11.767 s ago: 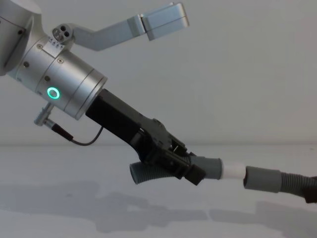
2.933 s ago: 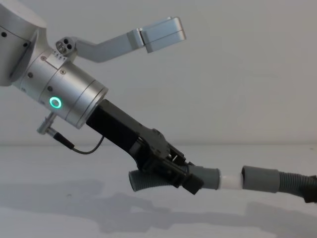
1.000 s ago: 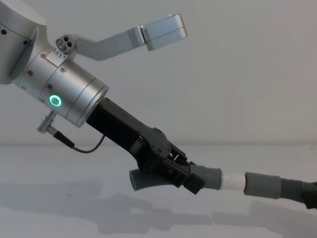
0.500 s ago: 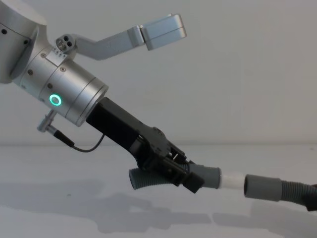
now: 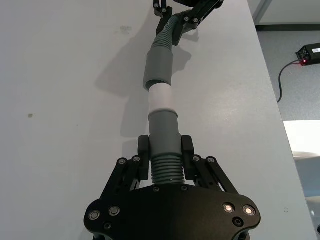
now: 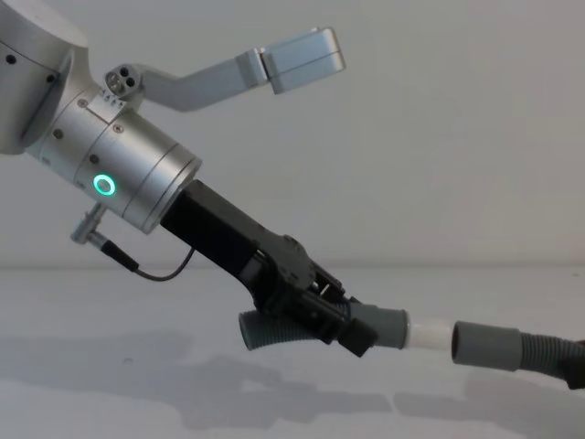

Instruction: Use both hands to pick up one end of the pipe from the table, align the ends, and insert them.

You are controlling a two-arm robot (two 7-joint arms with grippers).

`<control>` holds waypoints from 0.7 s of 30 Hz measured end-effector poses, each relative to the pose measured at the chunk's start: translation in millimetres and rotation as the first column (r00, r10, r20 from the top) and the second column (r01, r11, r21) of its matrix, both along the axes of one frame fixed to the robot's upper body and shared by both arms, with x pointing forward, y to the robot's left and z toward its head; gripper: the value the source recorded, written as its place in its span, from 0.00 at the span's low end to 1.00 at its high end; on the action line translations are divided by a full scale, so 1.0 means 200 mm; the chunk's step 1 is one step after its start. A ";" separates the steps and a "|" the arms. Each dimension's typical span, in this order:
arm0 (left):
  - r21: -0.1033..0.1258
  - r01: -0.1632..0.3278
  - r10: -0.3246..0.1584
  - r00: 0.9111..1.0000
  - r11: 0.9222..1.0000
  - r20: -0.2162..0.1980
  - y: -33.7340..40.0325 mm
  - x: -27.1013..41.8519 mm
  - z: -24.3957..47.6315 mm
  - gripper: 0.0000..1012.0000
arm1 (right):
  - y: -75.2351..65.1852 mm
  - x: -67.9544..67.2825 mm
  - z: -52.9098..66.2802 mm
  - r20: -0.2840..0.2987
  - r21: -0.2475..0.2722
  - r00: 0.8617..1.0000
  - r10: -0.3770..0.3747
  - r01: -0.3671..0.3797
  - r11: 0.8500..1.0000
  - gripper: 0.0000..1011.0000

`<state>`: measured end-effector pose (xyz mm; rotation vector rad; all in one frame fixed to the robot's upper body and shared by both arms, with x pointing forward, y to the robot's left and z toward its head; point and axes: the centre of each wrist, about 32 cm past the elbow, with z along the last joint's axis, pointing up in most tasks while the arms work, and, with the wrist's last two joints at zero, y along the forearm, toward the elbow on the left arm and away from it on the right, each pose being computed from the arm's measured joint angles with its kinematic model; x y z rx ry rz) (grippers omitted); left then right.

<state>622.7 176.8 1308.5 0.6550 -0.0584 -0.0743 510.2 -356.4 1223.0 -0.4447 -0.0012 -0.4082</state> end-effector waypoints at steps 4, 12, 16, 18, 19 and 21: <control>0.000 -0.001 0.001 1.000 1.000 -0.001 -0.001 0.002 -0.001 0.35 | 0.00 0.00 0.00 -0.003 0.003 1.000 -0.001 0.001 1.000 0.13; -0.001 -0.001 0.001 1.000 1.000 -0.001 -0.004 0.003 -0.003 0.35 | 0.00 0.00 0.00 -0.009 0.008 1.000 0.000 0.000 1.000 0.13; -0.002 -0.001 0.001 1.000 1.000 0.000 -0.006 0.003 -0.003 0.35 | 0.00 0.00 0.00 -0.012 0.011 1.000 0.002 -0.001 1.000 0.13; -0.002 -0.001 0.001 1.000 1.000 0.000 -0.007 0.003 -0.003 0.35 | -0.01 0.00 0.00 -0.013 0.012 1.000 0.003 -0.002 1.000 0.13; -0.002 -0.001 0.001 1.000 1.000 0.000 -0.008 0.003 -0.003 0.35 | -0.01 0.00 0.00 -0.014 0.013 1.000 0.004 -0.003 1.000 0.13; -0.003 -0.002 0.002 1.000 1.000 0.000 -0.010 0.003 -0.003 0.35 | -0.01 0.00 0.00 -0.016 0.015 1.000 0.005 -0.005 1.000 0.13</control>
